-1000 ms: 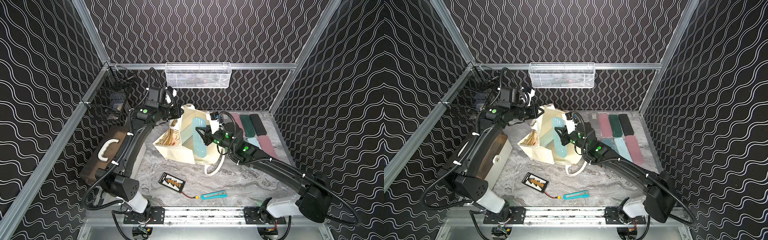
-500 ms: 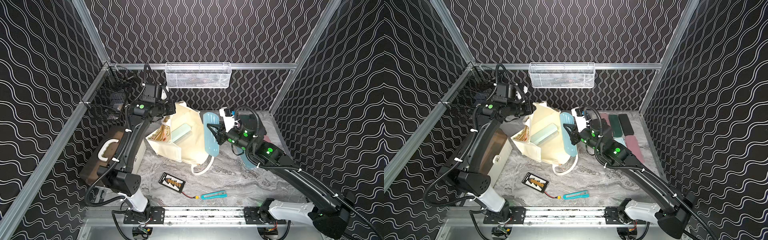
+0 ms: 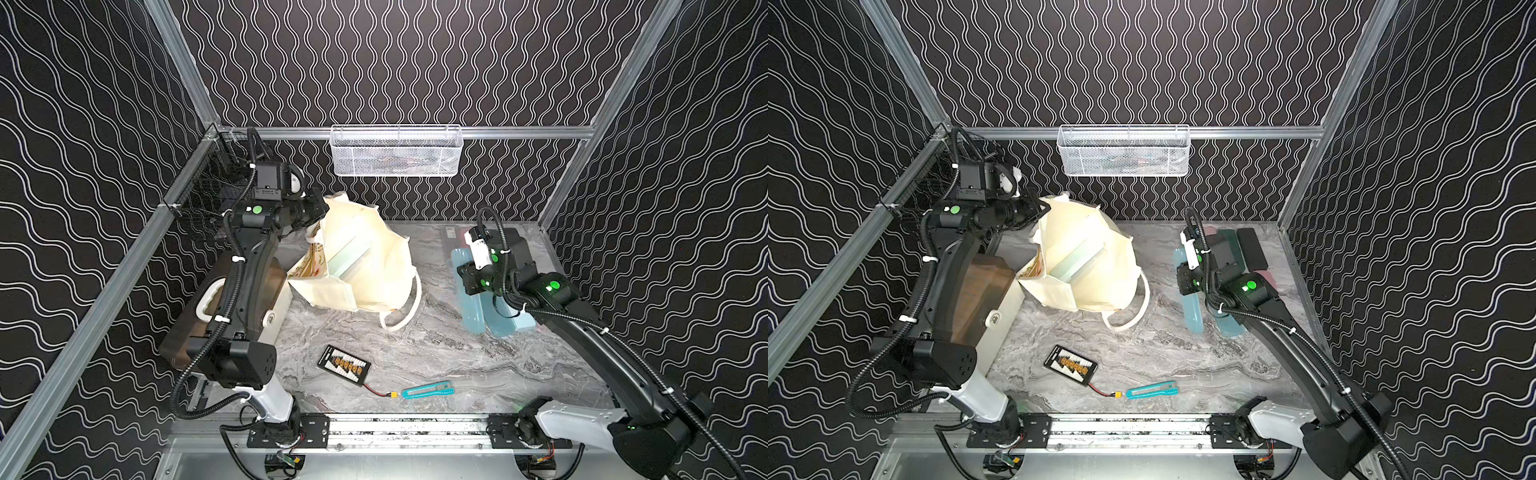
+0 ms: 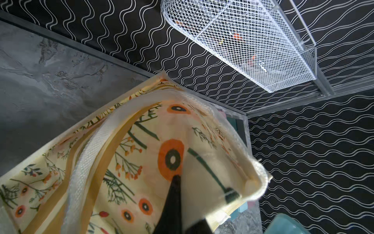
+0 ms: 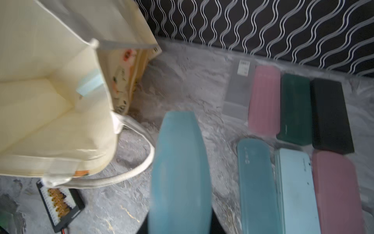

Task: Take out the pencil case from the canvas bag
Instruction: Place the pencil case at the center of the board.

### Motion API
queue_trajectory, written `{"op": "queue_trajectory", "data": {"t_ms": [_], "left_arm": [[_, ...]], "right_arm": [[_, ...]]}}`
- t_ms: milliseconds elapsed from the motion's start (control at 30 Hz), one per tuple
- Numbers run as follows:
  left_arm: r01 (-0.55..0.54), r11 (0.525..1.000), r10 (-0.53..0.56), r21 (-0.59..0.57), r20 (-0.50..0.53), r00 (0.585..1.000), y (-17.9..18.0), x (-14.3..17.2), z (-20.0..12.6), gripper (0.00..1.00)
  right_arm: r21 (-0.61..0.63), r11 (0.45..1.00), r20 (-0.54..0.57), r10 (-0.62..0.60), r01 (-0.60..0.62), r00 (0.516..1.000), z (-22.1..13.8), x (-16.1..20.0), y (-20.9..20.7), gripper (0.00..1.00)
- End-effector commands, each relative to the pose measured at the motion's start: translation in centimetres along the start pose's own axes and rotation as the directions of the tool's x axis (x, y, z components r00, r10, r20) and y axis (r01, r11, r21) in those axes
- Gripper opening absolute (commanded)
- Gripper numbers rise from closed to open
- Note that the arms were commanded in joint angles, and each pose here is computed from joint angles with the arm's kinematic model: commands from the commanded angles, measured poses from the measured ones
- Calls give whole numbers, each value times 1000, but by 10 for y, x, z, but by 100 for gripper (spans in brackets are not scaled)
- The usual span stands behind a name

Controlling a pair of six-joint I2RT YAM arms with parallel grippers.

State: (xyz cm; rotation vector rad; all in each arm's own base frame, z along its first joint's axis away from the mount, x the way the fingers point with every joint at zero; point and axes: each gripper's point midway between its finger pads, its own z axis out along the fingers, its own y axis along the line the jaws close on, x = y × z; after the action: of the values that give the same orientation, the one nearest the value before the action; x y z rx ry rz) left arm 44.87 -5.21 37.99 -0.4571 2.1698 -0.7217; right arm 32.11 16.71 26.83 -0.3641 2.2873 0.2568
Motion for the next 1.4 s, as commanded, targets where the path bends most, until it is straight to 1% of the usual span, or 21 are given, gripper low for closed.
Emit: {"op": "queue_trajectory", "data": {"t_ms": [0,100,133,267,367,500,700,900,1000,1067,1100,1367], "left_arm": [[45,991,-53,125,59,997,-23,-20,-18,0],[72,989,-82,128,76,994,-23,-24,-27,0],[75,990,-86,122,85,993,-23,-26,-31,0],[98,991,-108,95,106,989,-22,-27,-41,0],[119,989,-129,87,121,984,-20,-27,-46,0],[112,989,-124,97,123,985,-22,-25,-49,0],[97,992,-106,81,120,987,-19,-22,-50,0],[94,993,-102,75,121,987,-18,-22,-51,0],[94,993,-102,71,117,988,-16,-21,-50,0],[92,993,-100,70,116,988,-16,-21,-50,0],[92,993,-100,70,116,988,-16,-20,-51,0],[87,994,-94,68,124,988,-16,-21,-53,0]], "right_arm": [[22,999,-156,27,-24,987,11,27,-12,3],[42,999,-258,37,-27,965,31,43,-18,3],[73,996,-286,63,-43,956,37,47,-29,3],[101,994,-379,81,-46,922,63,61,-37,4],[128,991,-451,84,-29,889,83,71,-42,4],[155,988,-532,81,3,843,113,88,-48,4],[176,984,-570,75,32,818,146,99,-54,4],[200,978,-615,76,62,785,169,113,-65,3],[212,974,-631,76,77,772,177,119,-71,4],[221,972,-630,77,83,773,179,118,-75,4],[228,969,-646,80,92,759,184,125,-78,4],[282,950,-673,95,136,733,194,135,-103,4]]}}
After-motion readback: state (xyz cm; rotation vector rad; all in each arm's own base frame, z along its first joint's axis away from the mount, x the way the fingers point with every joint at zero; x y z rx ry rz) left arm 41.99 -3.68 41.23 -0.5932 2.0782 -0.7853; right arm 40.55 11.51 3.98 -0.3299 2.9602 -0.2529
